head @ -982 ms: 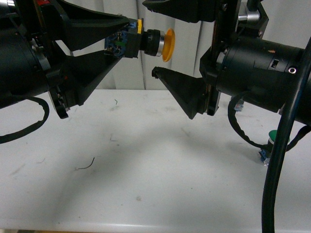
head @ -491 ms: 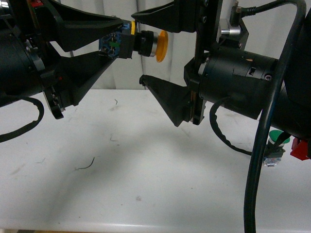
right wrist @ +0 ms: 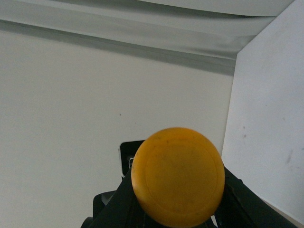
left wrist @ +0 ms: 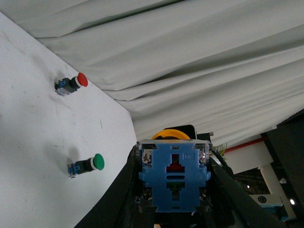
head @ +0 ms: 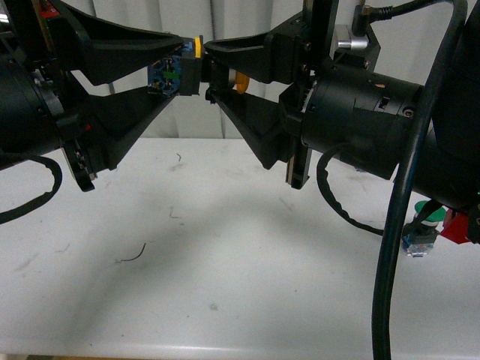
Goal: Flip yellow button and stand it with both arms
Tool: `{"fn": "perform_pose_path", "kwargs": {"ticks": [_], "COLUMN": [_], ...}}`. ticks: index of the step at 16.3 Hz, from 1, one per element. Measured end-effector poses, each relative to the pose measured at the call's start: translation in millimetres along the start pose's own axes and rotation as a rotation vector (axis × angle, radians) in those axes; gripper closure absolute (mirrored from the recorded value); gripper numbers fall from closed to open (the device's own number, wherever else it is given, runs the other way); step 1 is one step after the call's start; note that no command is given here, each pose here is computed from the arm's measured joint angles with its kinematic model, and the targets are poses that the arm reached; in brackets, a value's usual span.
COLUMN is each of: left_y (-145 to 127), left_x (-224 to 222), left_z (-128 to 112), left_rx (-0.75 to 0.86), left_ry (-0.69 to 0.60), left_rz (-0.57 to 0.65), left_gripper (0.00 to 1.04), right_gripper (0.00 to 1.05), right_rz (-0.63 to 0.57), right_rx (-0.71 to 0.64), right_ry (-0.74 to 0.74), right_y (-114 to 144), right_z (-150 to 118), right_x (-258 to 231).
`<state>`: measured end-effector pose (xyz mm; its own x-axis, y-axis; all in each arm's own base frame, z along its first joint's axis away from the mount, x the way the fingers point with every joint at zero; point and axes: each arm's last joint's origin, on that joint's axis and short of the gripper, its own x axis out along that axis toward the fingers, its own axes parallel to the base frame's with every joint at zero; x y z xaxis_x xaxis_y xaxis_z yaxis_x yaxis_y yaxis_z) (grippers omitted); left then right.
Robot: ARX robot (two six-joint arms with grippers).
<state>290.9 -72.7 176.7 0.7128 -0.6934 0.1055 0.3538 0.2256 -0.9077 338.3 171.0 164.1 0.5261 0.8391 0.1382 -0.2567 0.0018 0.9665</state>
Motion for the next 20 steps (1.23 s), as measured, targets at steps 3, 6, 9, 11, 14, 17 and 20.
{"fn": "perform_pose_path", "kwargs": {"ticks": [3,6,9,11,14,17,20], "left_y": [0,0,1,1,2,4,8], "left_x": [0,0,0,-1,-3,-8,-17], "left_z": [0,0,-1,0,3,12,25], "left_rx": [-0.006,-0.006,-0.008,-0.008,-0.004,-0.009,-0.016], "left_ry": [0.002,0.003,0.004,0.008,0.002,-0.026,-0.049], "left_rz": [0.003,0.003,0.004,0.003,0.002,0.011,0.020], "left_gripper": [0.70,0.70,0.70,0.62,0.28,0.06,0.07], "right_gripper": [0.75,0.76,0.77,0.77,0.77,0.77,0.77], "right_rz": [0.004,0.004,0.004,0.004,-0.007,-0.009,-0.017], "right_rx": [0.011,0.011,0.010,0.009,-0.011,-0.018,-0.017], "right_ry": [-0.005,-0.003,-0.004,-0.003,-0.001,-0.010,-0.021], "right_y": [1,1,1,1,-1,-1,-3], "right_z": [0,0,1,1,1,3,6], "right_x": [0,0,0,0,-1,-2,-6]}}
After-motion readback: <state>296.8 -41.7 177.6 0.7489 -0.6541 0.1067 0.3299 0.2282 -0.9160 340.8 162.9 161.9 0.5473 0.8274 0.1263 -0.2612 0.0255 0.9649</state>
